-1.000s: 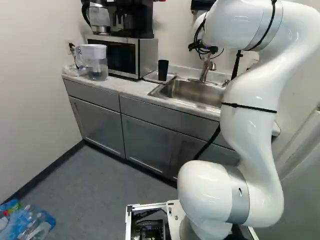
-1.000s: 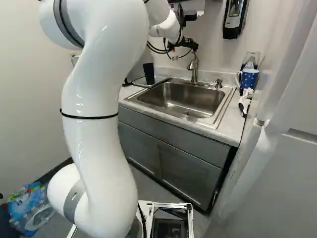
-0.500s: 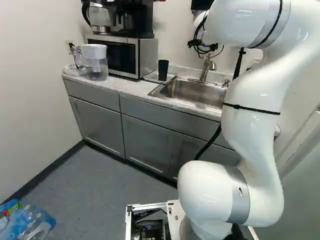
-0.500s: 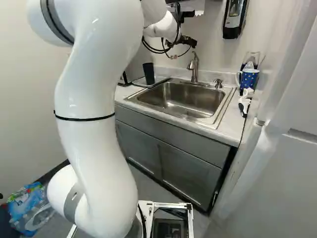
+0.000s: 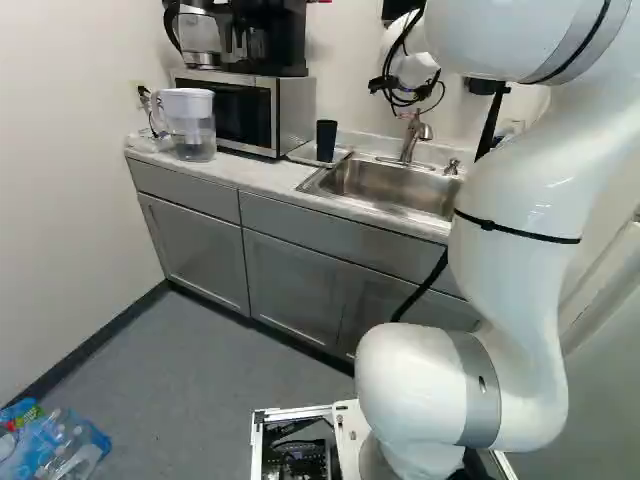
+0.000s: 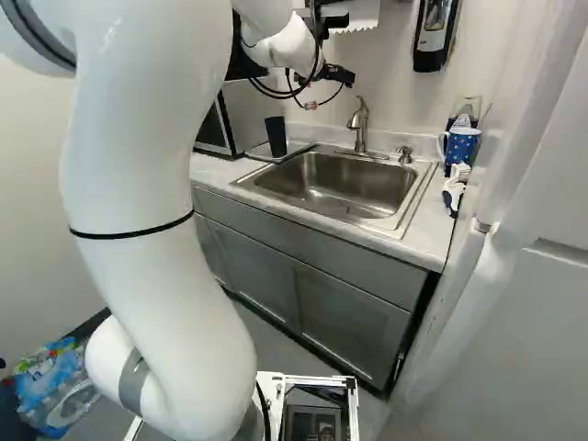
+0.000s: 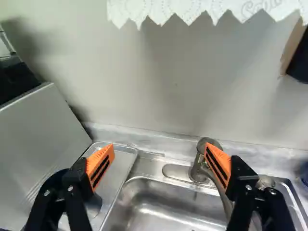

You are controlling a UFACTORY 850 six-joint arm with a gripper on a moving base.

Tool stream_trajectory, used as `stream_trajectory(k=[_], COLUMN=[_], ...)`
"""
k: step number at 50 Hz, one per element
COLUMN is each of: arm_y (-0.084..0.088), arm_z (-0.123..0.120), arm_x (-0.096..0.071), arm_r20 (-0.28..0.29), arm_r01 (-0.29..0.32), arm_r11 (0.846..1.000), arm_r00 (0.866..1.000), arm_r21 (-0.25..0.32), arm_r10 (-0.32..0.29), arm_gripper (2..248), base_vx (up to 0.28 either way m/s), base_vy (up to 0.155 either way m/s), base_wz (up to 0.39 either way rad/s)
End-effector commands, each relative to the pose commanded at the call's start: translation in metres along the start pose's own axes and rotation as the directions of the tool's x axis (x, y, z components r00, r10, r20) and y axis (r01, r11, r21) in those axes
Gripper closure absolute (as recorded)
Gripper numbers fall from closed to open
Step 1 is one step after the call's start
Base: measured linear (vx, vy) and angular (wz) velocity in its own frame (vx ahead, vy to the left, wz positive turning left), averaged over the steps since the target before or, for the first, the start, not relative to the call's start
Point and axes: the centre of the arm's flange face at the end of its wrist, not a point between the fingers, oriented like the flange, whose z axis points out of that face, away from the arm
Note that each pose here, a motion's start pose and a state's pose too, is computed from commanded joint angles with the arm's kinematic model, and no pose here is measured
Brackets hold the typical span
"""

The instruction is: Rinse the cup and place it in the tray

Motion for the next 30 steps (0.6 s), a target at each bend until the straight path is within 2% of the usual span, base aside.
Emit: stream_trajectory(k=[16, 30], arm_y=[-0.014, -0.022], arm_z=[-0.029, -0.054], arm_x=[-0.014, -0.029], arm_r20=[0.069, 0.155], arm_r01=[0.008, 0.013], arm_r11=[1.000, 0.999], arm_r00=[0.998, 0.988], arm_r21=[0.021, 0.034], arm_r10=[-0.009, -0.018], arm_gripper=[3, 3], base_vx=[0.000, 0.000], base_vy=[0.000, 0.000], base_wz=[0.000, 0.000])
